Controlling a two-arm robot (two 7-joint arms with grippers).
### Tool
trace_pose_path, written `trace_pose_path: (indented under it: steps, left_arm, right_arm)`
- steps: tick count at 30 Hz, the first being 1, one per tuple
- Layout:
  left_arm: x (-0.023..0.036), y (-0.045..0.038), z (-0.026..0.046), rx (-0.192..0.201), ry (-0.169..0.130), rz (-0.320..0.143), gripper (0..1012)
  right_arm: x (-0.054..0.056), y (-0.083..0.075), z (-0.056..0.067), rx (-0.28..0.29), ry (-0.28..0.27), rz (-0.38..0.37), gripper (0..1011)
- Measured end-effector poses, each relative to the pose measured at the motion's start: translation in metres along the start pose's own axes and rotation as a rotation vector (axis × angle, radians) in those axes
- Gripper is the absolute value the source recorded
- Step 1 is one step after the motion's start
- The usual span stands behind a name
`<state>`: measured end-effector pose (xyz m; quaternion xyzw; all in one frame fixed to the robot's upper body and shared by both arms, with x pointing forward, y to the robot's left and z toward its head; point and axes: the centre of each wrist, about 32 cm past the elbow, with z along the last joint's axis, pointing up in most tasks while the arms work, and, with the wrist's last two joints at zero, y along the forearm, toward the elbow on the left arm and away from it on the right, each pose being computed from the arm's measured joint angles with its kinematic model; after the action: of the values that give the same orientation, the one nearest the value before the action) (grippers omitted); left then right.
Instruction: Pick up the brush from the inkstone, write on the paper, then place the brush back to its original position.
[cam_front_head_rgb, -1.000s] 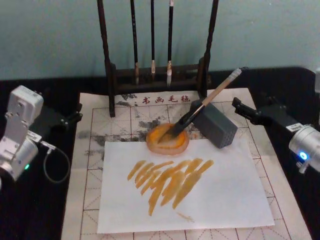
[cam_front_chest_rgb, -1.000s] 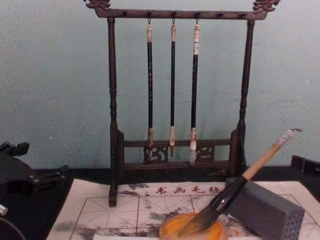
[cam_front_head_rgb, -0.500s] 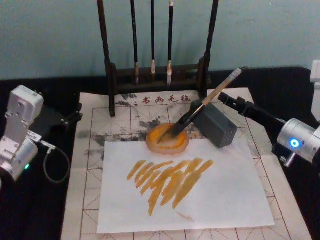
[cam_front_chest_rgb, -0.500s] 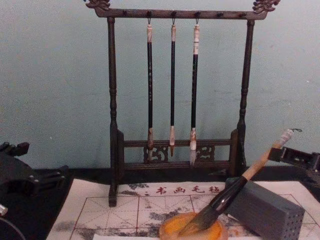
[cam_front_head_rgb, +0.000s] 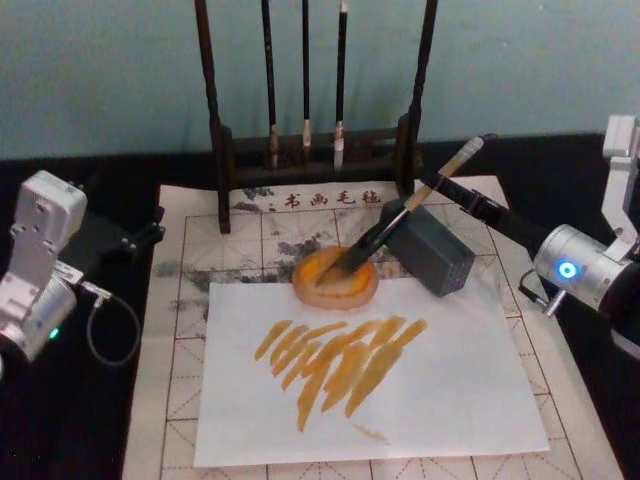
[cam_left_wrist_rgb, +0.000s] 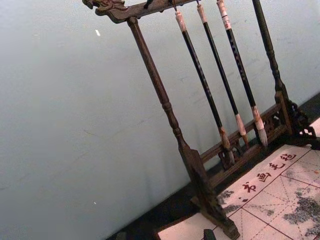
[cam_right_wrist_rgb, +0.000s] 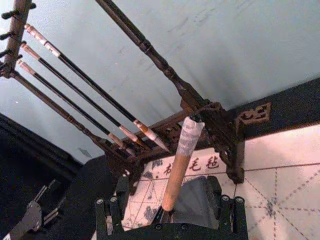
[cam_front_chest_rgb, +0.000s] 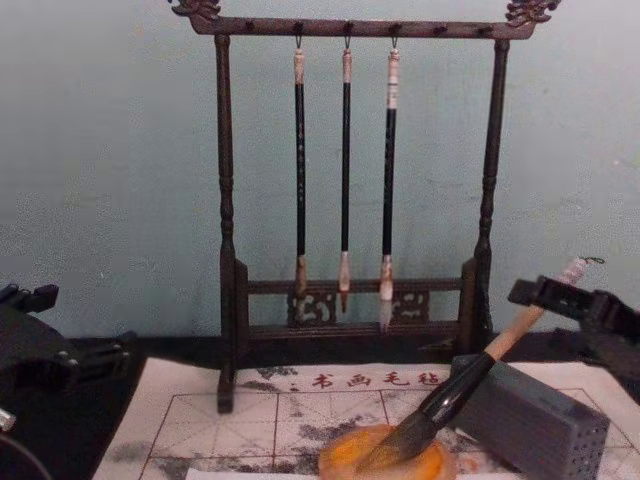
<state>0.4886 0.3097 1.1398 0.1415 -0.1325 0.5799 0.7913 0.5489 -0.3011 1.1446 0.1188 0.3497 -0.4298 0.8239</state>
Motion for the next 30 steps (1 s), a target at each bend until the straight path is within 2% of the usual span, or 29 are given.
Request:
trace_pose_path:
  steps: [9, 30]
  left_arm:
    - [0.0000, 0.0000, 0.0000, 0.000, 0.000, 0.000, 1001]
    - [0.0000, 0.0000, 0.0000, 0.000, 0.000, 0.000, 1001]
  right_arm:
    - [0.002, 0.010, -0.004, 0.031, 0.004, 0.013, 1000]
    - [0.007, 0.015, -0.006, 0.048, 0.027, 0.021, 1000]
